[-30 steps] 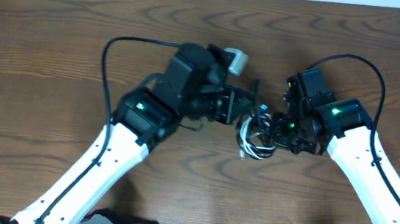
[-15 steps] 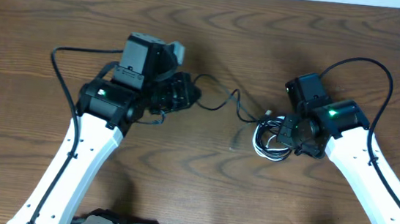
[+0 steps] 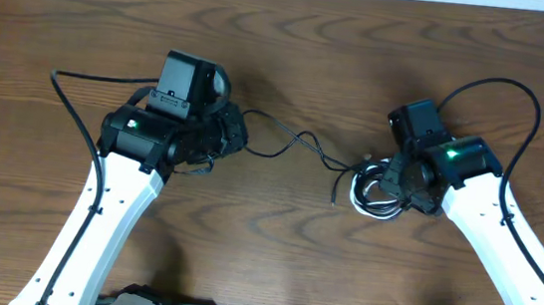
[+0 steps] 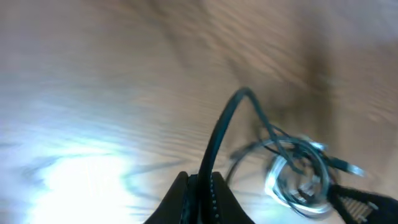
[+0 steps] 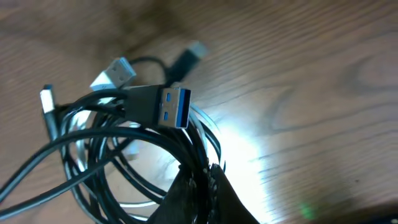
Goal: Untangle cables
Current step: 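Grasp the remaining coil with the right gripper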
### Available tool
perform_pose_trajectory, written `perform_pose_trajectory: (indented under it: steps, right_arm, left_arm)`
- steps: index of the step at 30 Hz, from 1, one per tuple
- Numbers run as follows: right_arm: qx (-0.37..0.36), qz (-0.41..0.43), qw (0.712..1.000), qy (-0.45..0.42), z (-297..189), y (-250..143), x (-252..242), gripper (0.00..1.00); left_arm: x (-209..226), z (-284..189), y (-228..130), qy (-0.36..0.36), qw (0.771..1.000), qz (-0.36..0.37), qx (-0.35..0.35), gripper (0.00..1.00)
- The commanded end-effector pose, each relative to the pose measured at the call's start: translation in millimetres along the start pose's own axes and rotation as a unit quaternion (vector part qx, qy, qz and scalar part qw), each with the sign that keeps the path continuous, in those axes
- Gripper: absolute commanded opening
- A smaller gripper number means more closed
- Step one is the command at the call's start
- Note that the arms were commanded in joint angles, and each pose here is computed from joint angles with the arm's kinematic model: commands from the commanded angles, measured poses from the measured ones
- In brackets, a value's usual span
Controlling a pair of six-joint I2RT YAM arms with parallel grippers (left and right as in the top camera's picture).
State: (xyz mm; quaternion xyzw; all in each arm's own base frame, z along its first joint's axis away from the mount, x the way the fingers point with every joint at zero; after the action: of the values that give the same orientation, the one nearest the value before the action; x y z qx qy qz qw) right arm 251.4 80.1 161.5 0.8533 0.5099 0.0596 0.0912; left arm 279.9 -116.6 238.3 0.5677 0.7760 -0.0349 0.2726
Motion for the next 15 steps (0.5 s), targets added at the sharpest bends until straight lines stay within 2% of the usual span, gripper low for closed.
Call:
perform_pose_trajectory:
  steps: [1, 6, 11, 13, 15]
  right_arm:
    - [-0.057, 0.026, 0.995, -0.074, 8, 11, -23, 0.11]
    - [-0.06, 0.039, 0.993, -0.096, 26, 4, -33, 0.2]
    - [-0.06, 0.039, 0.993, -0.096, 30, 3, -34, 0.34]
    - [-0.063, 0.04, 0.993, -0.093, 30, 4, -32, 0.46]
    - [-0.066, 0.041, 0.993, -0.089, 30, 5, -31, 0.47]
  left_arm:
    - [20, -12, 14, 0.072, 0.995, -0.036, -0.062, 0.07]
    - [29, -14, 17, 0.093, 0.992, -0.042, -0.072, 0.08]
    - [36, -17, 23, 0.095, 0.991, -0.058, -0.079, 0.07]
    - [30, -20, 27, 0.058, 0.993, -0.065, -0.079, 0.08]
    - [11, -28, 32, -0.019, 0.996, -0.05, -0.076, 0.08]
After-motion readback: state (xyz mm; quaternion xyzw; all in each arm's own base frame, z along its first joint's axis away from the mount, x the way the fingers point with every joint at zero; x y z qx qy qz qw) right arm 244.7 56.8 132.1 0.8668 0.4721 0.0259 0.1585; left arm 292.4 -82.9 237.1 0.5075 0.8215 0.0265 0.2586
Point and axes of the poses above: each gripper's point midway between its finger pads, its own z axis out along the fingers, its own x axis along the line the jaws close on, y = z × x, the point moved 4 cm from there along -z, back along the fingers, and after that the axes turned 3 degrees about z, right-handed, at the moved point
